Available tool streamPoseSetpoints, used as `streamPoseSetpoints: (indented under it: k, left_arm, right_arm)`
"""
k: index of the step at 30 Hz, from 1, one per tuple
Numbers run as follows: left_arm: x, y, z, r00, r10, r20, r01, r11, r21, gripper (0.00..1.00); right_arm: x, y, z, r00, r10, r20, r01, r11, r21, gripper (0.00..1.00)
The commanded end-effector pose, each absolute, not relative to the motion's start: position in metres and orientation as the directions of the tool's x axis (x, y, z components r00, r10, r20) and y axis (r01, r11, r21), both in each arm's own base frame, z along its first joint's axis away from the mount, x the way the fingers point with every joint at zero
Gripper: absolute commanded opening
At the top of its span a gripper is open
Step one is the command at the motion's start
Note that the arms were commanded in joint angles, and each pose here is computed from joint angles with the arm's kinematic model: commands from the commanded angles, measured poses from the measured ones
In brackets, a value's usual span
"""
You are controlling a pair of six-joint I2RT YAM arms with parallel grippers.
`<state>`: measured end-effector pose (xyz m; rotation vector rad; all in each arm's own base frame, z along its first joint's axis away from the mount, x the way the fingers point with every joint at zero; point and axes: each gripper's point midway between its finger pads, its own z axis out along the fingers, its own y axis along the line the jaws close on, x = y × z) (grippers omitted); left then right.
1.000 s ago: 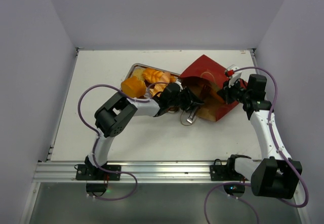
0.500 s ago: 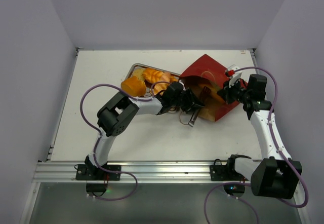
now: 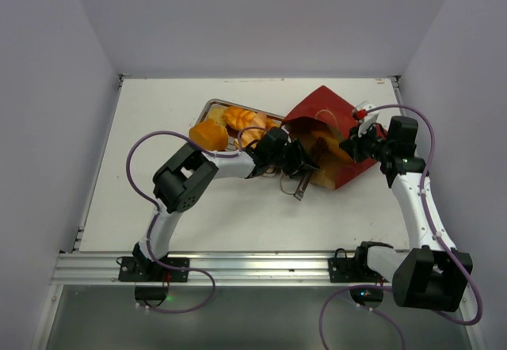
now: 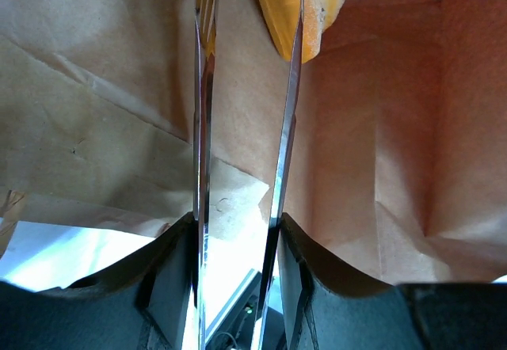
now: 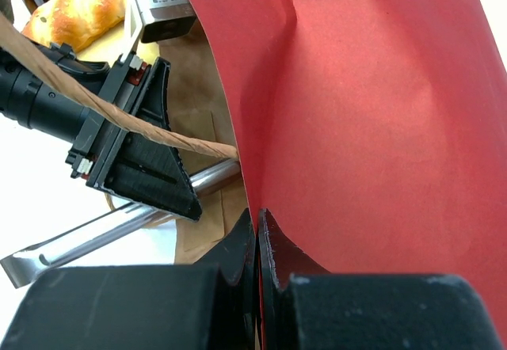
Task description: Take the fake bread out of the paper bag
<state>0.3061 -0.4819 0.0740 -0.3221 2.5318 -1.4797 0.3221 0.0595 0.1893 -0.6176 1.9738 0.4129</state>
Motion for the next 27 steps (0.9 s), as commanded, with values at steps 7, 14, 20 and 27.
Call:
streamPoseSetpoints:
  k: [7,14,20,27]
  left_arm:
    - [0.31,-0.485,0.096,-0.963,-0.239,-0.127,0.002,0.463,-0.886,0.47]
    - [0.312,-0.494,0.098,-0.968,-0.226,-0.111,0.001,0.438,-0.899,0.47]
    - [0.317,-0.505,0.101,-0.971,-0.226,-0.077,-0.02,0.399,-0.917,0.48]
    - [0.321,-0.507,0.092,-0.97,-0.238,-0.052,-0.05,0.405,-0.913,0.48]
  right_arm:
    - [0.319,0.066,0.202,-0.336,-0.233,-0.913,-0.608,0.794,0.021,0.0]
    - [0.32,0.066,0.202,-0.335,-0.232,-0.913,-0.609,0.793,0.022,0.0]
    - [0.319,0.067,0.201,-0.336,-0.231,-0.913,-0.612,0.79,0.025,0.0]
    - [0.319,0.067,0.203,-0.33,-0.232,-0.915,-0.613,0.79,0.021,0.0]
